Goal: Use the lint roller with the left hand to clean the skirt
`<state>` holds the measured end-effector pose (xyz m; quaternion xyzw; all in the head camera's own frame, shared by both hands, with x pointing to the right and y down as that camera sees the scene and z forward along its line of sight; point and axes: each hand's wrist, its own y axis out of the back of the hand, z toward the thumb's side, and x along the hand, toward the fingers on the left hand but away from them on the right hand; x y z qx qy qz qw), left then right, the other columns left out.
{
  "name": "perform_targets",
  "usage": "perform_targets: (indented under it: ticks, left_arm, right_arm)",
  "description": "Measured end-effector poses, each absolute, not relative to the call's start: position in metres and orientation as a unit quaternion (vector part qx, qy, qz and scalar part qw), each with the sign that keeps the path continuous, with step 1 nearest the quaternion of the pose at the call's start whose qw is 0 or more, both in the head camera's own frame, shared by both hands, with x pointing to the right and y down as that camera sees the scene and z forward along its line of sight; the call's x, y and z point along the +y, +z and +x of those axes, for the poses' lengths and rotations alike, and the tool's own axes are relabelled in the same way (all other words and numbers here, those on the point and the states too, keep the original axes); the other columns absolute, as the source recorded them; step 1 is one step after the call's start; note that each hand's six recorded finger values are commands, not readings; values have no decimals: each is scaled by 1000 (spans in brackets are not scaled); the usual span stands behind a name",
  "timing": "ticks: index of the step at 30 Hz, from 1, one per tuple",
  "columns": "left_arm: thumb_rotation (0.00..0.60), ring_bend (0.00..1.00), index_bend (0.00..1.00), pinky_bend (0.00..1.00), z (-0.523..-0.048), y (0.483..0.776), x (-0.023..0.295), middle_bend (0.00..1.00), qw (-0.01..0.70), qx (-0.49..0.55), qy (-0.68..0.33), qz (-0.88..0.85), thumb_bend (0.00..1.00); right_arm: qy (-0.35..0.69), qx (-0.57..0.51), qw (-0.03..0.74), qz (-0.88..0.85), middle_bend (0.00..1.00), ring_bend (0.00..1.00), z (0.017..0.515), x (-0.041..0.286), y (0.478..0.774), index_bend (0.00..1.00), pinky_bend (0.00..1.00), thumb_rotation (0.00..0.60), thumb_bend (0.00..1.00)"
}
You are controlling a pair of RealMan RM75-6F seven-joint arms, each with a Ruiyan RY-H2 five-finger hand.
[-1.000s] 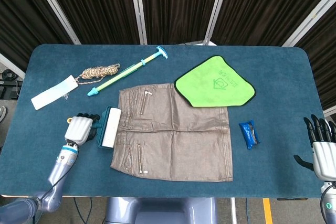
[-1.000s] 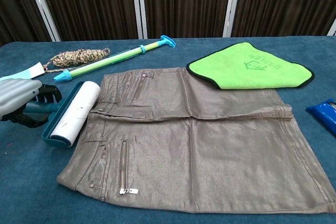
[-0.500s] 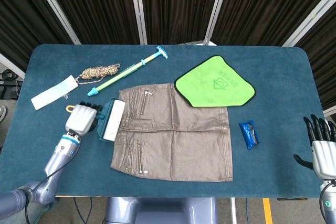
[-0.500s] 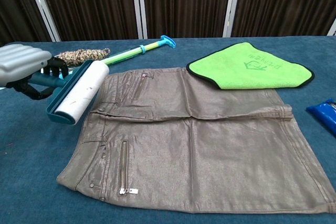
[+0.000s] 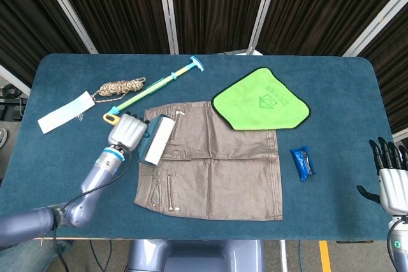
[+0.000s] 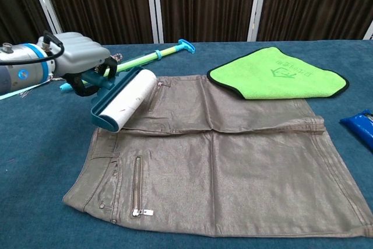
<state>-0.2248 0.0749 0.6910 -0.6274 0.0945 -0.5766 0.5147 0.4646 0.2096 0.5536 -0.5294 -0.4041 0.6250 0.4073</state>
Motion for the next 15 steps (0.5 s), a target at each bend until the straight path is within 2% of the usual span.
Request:
perform_targets:
  ticks: [15]
  left_arm:
    - [600, 410, 686, 502, -167, 711, 90, 518, 542, 41, -558, -627, 1000]
  right_arm:
    - [628, -408, 403, -526, 0, 0, 469, 207, 554, 0, 0, 600, 0]
